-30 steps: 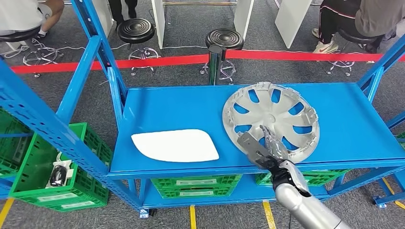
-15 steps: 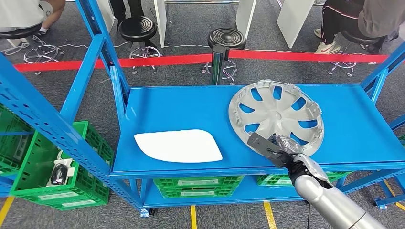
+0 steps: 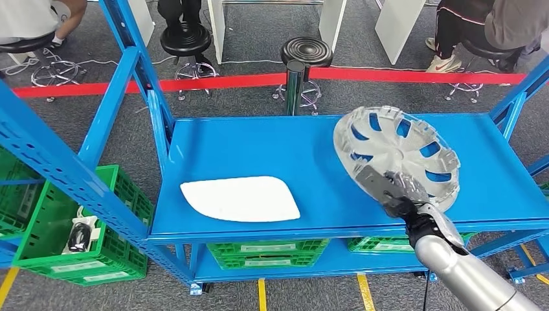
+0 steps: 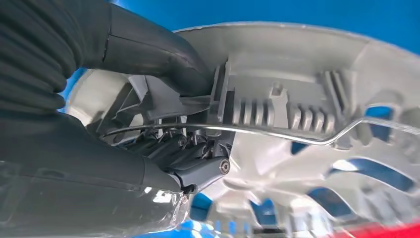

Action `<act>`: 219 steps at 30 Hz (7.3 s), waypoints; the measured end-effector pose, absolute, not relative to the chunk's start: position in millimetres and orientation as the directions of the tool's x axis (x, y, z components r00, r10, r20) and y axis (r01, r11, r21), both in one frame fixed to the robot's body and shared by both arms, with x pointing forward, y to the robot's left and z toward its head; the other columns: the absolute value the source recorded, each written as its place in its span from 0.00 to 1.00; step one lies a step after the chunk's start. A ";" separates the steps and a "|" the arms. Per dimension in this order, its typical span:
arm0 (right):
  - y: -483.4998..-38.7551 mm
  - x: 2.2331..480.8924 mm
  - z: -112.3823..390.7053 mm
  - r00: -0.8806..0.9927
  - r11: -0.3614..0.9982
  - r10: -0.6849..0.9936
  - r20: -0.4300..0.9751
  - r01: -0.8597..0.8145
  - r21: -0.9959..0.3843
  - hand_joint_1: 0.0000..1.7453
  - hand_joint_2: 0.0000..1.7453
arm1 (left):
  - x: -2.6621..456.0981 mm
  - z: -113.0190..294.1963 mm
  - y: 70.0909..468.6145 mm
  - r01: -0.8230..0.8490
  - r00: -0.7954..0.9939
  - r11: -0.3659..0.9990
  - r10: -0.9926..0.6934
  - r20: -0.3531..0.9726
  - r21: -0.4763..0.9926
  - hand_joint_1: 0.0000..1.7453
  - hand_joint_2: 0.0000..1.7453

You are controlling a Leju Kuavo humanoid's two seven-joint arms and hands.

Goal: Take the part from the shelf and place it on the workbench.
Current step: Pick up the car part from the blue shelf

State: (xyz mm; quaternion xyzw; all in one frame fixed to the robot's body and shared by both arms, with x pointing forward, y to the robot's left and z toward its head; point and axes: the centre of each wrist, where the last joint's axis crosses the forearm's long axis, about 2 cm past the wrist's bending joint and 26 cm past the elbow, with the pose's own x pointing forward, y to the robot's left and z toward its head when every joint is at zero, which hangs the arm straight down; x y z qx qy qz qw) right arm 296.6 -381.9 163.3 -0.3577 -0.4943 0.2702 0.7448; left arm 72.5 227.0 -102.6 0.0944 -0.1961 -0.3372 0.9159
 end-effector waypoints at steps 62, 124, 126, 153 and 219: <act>-247.6 197.8 283.6 -0.714 0.983 -0.185 0.675 -0.131 0.131 1.00 1.00 | 80.0 -98.9 207.8 0.509 0.577 0.837 -0.504 0.643 0.200 0.00 1.00; -231.5 245.2 283.1 -0.727 0.966 -0.258 0.637 -0.209 0.153 1.00 1.00 | 88.9 -102.4 260.8 0.501 0.663 0.768 -0.637 0.394 0.399 0.00 1.00; -231.4 245.5 283.5 -0.728 0.966 -0.259 0.635 -0.210 0.152 1.00 1.00 | 88.3 -102.5 260.7 0.502 0.662 0.768 -0.637 0.393 0.399 0.00 1.00; -230.1 248.7 283.4 -0.717 0.964 -0.265 0.644 -0.223 0.147 1.00 1.00 | 88.6 -101.7 255.9 0.516 0.635 0.731 -0.676 0.374 0.446 0.00 1.00; -213.2 254.2 269.7 -0.644 0.947 -0.302 0.703 -0.287 0.145 1.00 1.00 | 90.0 -101.2 254.6 0.597 0.550 0.638 -0.767 0.331 0.486 0.00 1.00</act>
